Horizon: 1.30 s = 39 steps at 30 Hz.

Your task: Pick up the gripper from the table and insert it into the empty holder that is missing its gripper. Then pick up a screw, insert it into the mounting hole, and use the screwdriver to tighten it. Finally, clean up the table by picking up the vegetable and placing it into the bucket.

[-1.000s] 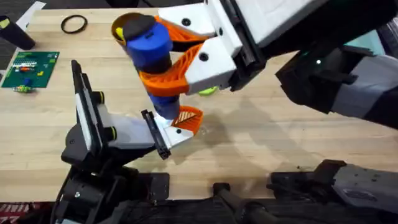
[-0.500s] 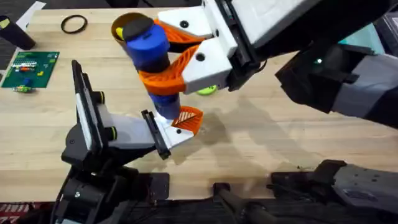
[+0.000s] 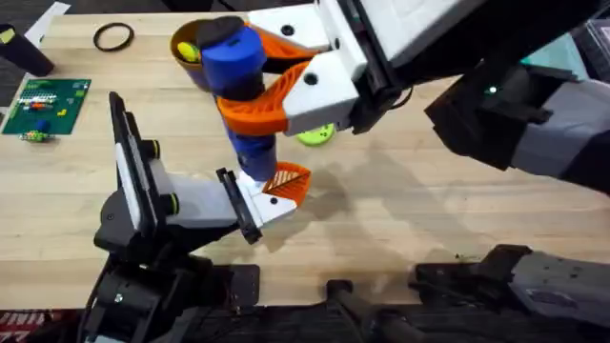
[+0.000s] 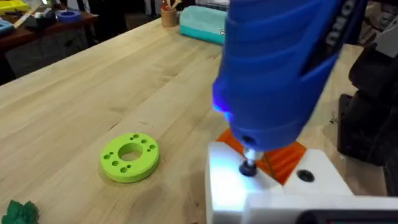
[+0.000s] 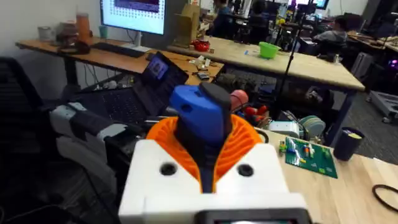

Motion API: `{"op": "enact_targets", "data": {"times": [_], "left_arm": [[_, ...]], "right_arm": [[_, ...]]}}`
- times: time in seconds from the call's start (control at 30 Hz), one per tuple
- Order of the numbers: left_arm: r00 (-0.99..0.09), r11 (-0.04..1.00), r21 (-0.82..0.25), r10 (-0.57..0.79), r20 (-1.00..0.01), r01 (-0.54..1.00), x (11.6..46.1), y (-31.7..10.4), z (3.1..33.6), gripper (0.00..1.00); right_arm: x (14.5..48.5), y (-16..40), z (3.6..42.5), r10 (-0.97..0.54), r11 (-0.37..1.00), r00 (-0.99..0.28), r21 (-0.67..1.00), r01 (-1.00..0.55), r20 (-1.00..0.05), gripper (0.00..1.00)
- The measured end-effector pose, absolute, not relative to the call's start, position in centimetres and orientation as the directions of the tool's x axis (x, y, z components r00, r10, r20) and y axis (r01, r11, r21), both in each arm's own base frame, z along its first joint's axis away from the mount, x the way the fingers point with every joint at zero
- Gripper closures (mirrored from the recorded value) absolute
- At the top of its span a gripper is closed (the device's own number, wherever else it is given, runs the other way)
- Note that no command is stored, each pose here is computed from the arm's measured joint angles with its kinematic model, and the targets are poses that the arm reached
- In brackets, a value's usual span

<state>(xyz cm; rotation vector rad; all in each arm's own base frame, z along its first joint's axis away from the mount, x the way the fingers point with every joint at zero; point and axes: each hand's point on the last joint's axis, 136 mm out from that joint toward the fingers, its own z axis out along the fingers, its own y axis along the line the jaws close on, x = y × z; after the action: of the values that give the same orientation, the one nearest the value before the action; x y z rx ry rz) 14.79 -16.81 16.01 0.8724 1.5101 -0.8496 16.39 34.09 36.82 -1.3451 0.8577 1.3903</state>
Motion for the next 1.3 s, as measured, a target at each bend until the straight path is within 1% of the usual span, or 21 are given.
{"op": "enact_targets", "data": {"times": [0.43,0.63,0.93,1.3], "left_arm": [[-0.085,0.464,-0.044,0.068,-0.994,0.885,14.79,-16.81,16.02,0.985],[-0.086,0.461,-0.046,0.068,-0.994,0.886,14.75,-16.83,16.0,0.986],[-0.092,0.464,-0.051,0.066,-0.994,0.884,14.8,-16.81,15.97,0.987],[-0.091,0.464,-0.05,0.067,-0.994,0.884,14.8,-16.81,15.98,0.987]], "right_arm": [[16.19,33.96,37.26,0.182,-0.276,0.087,-0.136,-0.951,-0.98,0.941],[16.49,34.16,36.69,0.152,-0.273,0.056,-0.097,-0.957,-0.987,0.941],[16.9,34.35,36.54,0.143,-0.256,0.078,-0.113,-0.96,-0.987,0.942],[16.27,34.68,36.59,0.151,-0.269,0.093,-0.132,-0.954,-0.984,0.942]]}}
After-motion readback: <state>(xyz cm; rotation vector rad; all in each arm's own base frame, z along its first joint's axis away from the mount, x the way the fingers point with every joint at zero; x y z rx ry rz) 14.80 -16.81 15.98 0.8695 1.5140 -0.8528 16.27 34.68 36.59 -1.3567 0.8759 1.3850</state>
